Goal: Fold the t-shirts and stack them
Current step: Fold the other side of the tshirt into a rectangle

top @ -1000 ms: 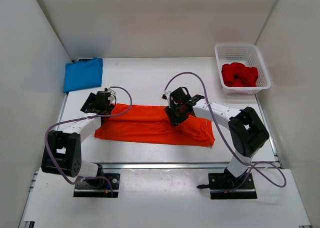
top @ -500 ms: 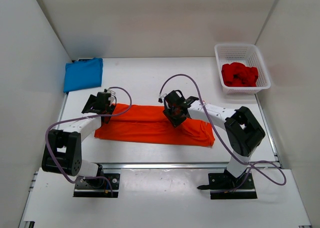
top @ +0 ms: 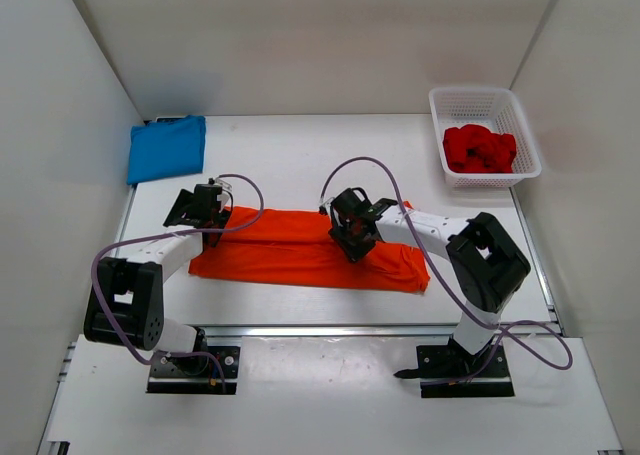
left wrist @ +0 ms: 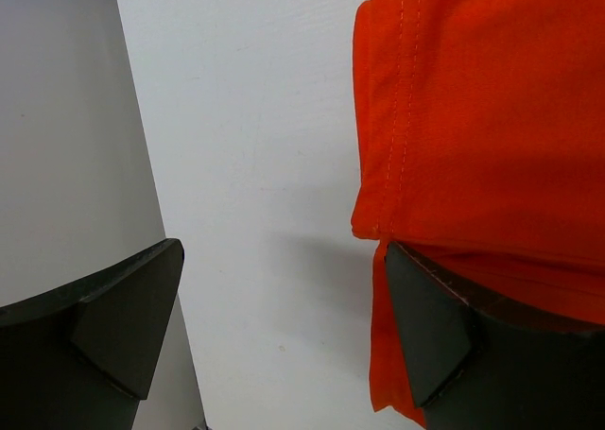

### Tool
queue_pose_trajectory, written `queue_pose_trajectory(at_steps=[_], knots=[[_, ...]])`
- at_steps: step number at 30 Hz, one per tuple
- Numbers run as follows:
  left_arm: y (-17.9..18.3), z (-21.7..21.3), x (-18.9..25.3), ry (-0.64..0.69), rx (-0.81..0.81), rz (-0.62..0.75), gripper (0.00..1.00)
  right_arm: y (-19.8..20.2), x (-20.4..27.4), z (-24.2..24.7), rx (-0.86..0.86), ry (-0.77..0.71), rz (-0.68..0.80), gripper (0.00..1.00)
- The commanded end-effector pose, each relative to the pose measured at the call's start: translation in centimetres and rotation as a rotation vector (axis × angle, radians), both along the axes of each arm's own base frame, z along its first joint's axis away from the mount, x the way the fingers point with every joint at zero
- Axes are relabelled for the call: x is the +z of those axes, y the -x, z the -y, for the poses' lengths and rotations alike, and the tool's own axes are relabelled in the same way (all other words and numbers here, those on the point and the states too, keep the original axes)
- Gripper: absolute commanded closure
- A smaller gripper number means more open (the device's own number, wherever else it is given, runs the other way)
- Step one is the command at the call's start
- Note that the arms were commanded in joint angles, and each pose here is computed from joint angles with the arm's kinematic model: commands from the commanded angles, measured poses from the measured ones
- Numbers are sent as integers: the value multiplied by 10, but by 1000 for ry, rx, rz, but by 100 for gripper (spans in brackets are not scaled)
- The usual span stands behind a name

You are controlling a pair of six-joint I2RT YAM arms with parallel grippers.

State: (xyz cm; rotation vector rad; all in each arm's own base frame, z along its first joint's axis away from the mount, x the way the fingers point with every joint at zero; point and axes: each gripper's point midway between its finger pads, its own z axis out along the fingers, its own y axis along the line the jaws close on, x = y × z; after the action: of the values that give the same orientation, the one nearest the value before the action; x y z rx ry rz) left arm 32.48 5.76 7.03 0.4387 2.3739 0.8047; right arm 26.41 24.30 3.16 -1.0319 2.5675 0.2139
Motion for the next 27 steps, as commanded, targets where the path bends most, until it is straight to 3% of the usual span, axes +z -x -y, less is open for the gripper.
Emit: queue_pose_trajectory(at_steps=[1,10,12,17,19,27], knots=[[-1,-1,1,-1,5,20,2,4,-4,2,3,15,2,76],[0,-1,0,0,6,15,1,-18,-2,8,-62,29,35,74],[0,-3,0,-8,10,13,1,-14,-8,10,-59,41,21,79],[0,-3,1,-6,10,14,1,-18,-1,5,-93,-3,21,100],[-1,-2,2,-6,8,19,1,-24,10,3,-95,-25,33,100],[-1,-3,1,-9,10,16,2,-5,55,-35,3,-433,-146,100]])
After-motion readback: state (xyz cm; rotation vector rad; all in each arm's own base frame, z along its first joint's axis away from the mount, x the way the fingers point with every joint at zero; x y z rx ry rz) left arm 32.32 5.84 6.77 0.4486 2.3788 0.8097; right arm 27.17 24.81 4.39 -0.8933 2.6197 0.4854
